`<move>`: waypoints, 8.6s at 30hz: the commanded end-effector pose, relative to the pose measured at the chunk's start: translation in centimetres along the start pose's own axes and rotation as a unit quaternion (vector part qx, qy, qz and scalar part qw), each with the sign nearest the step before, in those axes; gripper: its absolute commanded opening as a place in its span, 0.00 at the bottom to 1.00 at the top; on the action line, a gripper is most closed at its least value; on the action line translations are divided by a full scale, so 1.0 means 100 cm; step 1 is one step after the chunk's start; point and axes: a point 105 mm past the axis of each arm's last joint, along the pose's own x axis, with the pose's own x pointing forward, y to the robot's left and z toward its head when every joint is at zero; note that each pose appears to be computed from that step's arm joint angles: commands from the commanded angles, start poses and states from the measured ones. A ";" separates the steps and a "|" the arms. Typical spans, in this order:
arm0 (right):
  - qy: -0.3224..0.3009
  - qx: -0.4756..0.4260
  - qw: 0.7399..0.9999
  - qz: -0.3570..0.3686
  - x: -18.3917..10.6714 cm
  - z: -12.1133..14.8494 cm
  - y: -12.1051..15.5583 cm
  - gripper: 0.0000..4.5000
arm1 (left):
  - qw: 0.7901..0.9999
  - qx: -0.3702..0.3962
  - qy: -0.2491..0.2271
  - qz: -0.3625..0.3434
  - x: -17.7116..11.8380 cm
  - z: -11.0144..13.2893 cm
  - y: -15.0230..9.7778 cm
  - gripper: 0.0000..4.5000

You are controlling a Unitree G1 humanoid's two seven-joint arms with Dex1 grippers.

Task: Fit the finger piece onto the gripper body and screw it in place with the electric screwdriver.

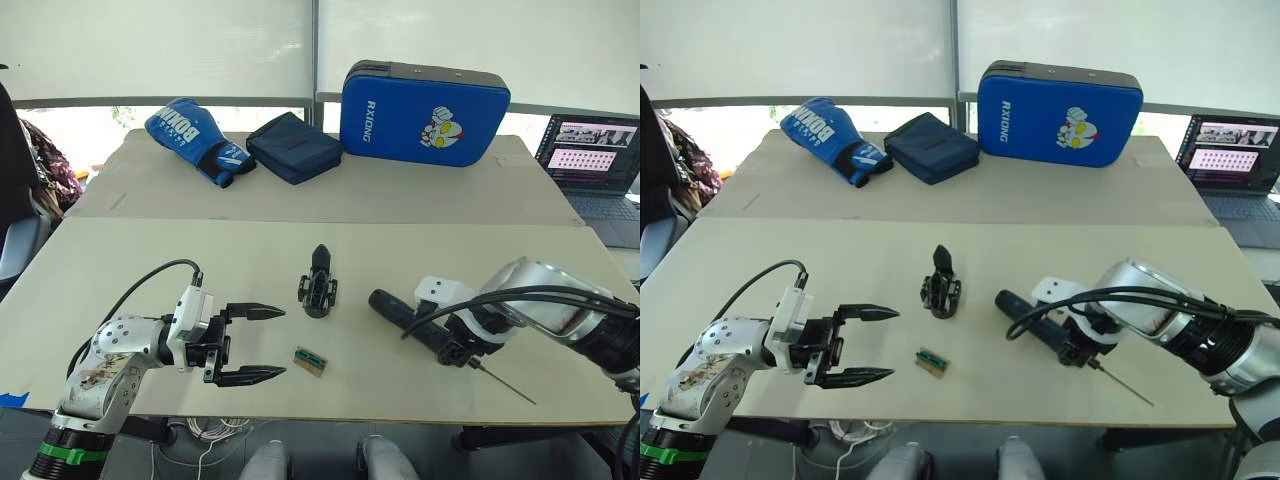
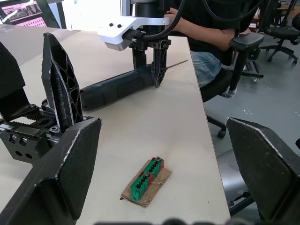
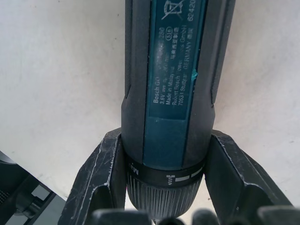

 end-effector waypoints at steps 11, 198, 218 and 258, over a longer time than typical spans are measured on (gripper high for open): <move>-0.285 -0.043 0.954 0.086 -0.091 0.013 0.013 0.43 | 1.000 0.024 0.005 0.016 -0.013 0.008 0.007 1.00; -0.698 -0.266 0.643 0.171 -0.070 0.115 0.119 0.43 | 0.997 -0.003 0.075 -0.017 0.034 -0.101 0.012 1.00; -0.690 -0.262 0.652 0.174 -0.063 0.115 0.121 0.43 | 0.997 -0.003 0.075 -0.016 0.035 -0.098 0.012 1.00; -0.736 -0.259 0.612 0.126 -0.132 0.101 0.101 0.43 | 0.997 0.012 -0.047 0.057 -0.010 -0.019 0.031 1.00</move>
